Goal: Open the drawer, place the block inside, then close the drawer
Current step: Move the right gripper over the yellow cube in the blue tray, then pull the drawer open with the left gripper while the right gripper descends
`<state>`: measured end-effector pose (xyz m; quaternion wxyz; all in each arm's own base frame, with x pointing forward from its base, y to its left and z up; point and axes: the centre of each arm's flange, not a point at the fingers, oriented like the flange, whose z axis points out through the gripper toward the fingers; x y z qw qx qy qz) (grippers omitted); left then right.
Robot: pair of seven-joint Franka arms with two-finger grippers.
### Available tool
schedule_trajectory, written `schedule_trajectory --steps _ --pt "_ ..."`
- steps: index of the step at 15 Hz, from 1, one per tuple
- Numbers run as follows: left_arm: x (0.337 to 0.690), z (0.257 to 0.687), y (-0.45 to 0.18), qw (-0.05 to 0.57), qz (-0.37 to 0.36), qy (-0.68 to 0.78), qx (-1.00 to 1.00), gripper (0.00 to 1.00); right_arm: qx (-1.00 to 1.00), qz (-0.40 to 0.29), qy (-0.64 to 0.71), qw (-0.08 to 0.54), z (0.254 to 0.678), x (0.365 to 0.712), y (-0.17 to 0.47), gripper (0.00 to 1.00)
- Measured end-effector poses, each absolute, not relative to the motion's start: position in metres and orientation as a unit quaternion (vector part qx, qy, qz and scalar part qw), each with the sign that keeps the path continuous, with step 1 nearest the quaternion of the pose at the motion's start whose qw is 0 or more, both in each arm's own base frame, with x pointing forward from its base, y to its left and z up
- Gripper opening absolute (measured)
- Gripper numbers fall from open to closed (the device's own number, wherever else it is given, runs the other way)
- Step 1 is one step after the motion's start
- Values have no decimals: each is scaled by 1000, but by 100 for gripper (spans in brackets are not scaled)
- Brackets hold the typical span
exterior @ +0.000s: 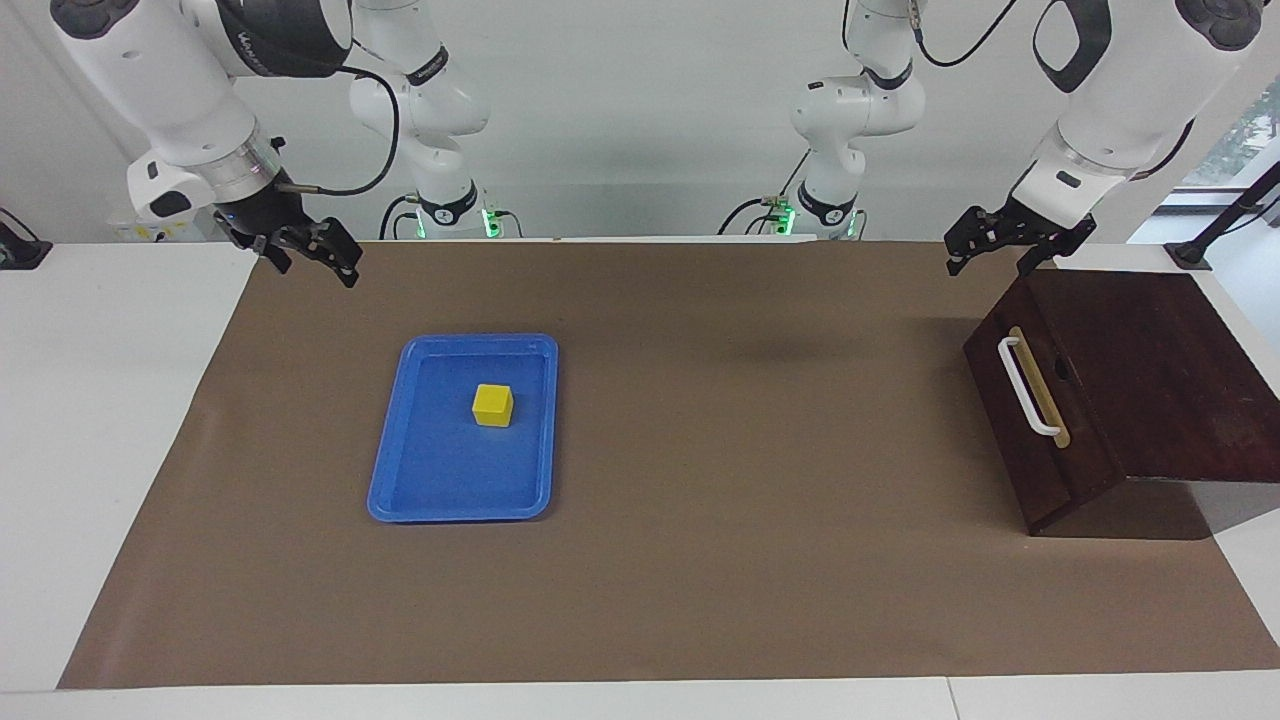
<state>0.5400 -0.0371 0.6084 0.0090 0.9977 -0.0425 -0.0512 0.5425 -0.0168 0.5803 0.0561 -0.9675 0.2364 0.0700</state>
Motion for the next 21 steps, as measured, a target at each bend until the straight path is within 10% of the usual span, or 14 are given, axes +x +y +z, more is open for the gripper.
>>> schedule_trajectory --steps 10,21 --pt "540 609 -38 9 -51 -44 998 100 -713 205 624 245 394 565 -8 100" --pt "553 583 -34 -63 -15 -60 996 100 -656 282 653 251 293 569 5 100"
